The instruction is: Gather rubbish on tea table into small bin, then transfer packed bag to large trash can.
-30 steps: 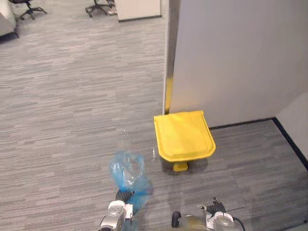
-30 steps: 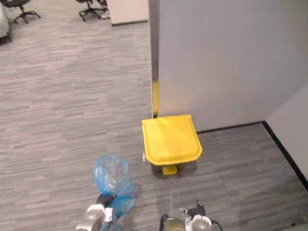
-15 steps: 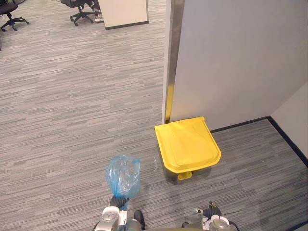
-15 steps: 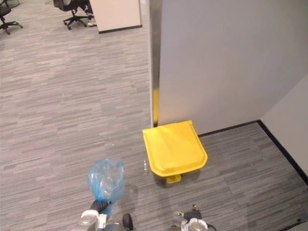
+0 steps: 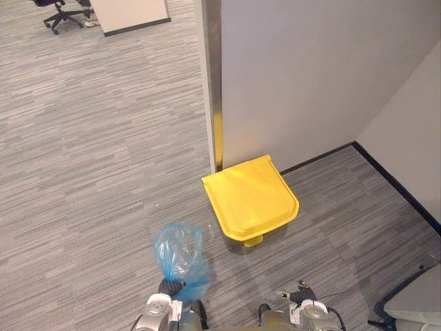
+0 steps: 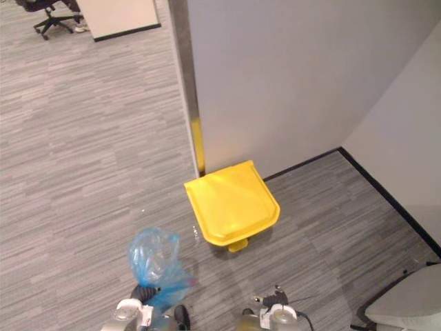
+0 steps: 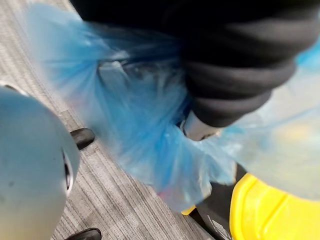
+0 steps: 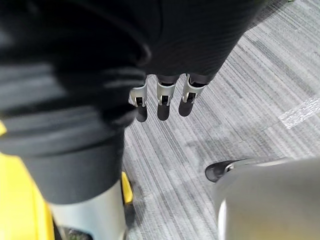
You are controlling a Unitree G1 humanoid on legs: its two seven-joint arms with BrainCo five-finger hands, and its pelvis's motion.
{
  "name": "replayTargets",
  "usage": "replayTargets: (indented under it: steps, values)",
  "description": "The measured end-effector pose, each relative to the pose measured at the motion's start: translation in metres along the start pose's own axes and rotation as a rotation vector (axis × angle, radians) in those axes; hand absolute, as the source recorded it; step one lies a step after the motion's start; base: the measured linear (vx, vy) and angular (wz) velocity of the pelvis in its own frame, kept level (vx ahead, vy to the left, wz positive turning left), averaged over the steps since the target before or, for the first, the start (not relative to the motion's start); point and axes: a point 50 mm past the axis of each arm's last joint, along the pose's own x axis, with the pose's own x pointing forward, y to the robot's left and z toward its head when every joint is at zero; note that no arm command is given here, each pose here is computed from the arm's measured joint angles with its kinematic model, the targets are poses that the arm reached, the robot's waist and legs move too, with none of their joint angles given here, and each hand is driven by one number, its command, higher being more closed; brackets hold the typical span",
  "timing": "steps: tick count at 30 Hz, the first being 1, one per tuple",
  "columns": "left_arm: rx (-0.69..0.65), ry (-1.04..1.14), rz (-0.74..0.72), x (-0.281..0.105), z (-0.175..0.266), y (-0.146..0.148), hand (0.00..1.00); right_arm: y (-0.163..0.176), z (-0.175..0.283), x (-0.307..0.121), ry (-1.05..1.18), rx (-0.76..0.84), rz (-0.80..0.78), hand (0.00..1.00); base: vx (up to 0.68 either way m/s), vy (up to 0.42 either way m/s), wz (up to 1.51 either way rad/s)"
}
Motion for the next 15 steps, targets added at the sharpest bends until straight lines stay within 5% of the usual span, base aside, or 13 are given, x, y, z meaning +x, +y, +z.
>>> replayTargets:
  steps: [15]
  values:
    - [-0.039, -0.07, -0.006, 0.005, 0.024, -0.012, 1.0, 0.0, 0.019, -0.003, -0.095, 0.026, -0.013, 0.0, 0.22, -0.092, 0.19]
